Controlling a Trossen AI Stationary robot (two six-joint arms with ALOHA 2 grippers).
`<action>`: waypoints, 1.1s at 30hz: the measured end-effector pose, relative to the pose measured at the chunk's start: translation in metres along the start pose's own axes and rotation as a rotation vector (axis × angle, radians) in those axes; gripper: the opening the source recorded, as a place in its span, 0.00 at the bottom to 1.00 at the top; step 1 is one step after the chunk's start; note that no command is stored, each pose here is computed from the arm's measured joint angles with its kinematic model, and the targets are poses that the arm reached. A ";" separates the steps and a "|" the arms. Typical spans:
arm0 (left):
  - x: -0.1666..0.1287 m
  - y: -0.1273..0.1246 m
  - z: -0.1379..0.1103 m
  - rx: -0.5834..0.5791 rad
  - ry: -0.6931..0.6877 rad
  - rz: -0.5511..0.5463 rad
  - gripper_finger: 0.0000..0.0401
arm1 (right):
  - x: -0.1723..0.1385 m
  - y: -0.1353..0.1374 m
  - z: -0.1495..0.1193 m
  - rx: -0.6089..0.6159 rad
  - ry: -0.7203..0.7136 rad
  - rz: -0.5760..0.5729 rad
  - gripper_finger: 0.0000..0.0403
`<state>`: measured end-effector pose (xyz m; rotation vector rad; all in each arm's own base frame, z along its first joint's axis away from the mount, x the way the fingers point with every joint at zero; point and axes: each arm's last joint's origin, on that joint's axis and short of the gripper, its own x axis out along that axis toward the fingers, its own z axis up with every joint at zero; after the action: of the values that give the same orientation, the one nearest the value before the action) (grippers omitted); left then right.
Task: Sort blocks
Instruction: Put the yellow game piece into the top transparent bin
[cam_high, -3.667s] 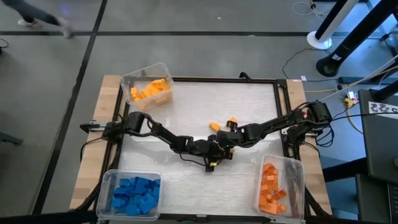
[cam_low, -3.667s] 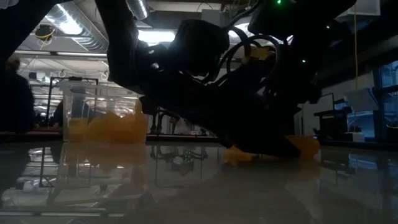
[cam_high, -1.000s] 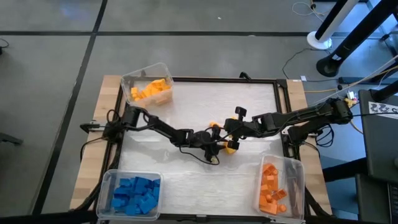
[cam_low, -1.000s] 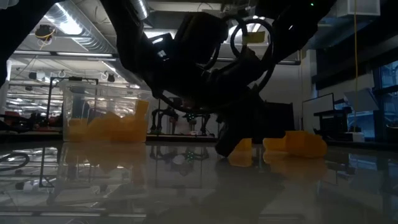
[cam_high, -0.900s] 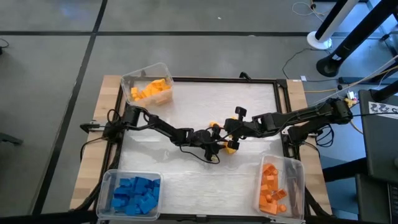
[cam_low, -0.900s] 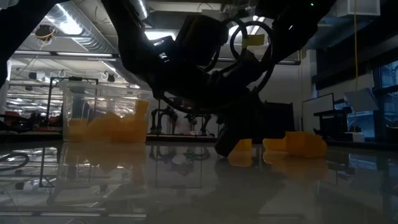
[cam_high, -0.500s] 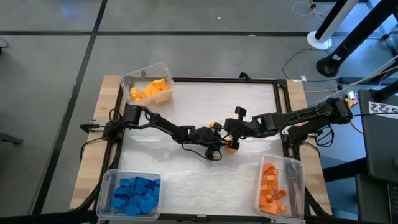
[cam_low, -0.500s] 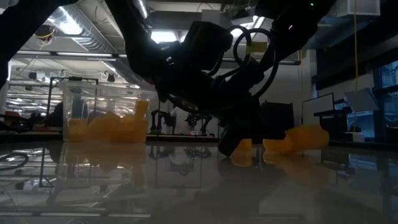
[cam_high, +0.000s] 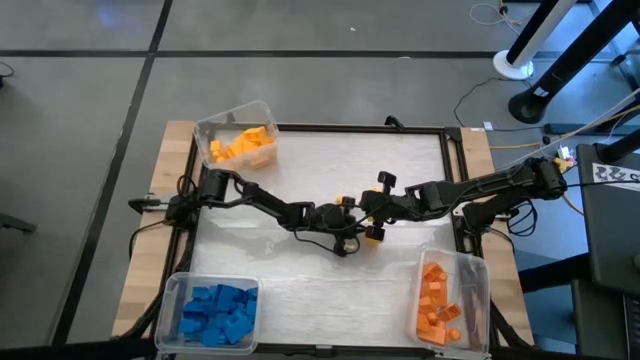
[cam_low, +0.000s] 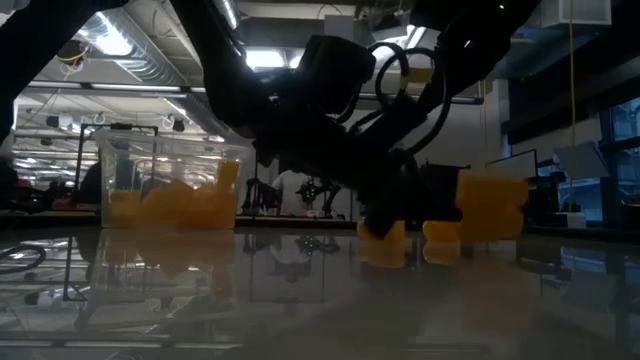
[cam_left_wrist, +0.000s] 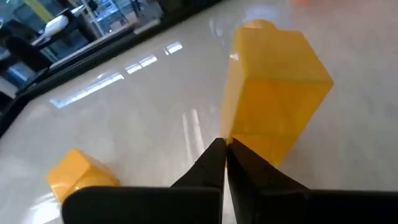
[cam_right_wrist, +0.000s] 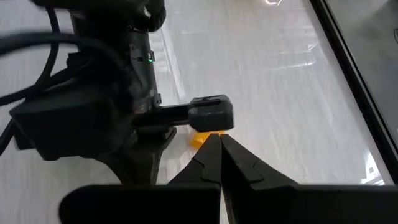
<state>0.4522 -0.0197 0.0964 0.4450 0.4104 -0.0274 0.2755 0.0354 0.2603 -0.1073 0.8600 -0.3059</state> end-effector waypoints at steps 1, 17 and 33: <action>0.000 0.001 0.001 -0.027 -0.015 0.005 0.00 | 0.000 0.000 0.000 0.000 0.000 0.000 0.00; -0.022 0.026 0.042 -0.315 -0.210 0.065 0.00 | -0.023 -0.006 0.030 -0.100 -0.087 -0.036 0.00; -0.178 0.125 0.078 -0.242 -0.023 0.290 0.00 | -0.093 -0.034 0.072 -0.247 -0.084 -0.182 0.00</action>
<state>0.3324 0.0488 0.2817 0.2616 0.3186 0.2959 0.2657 0.0291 0.3821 -0.4269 0.8036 -0.3616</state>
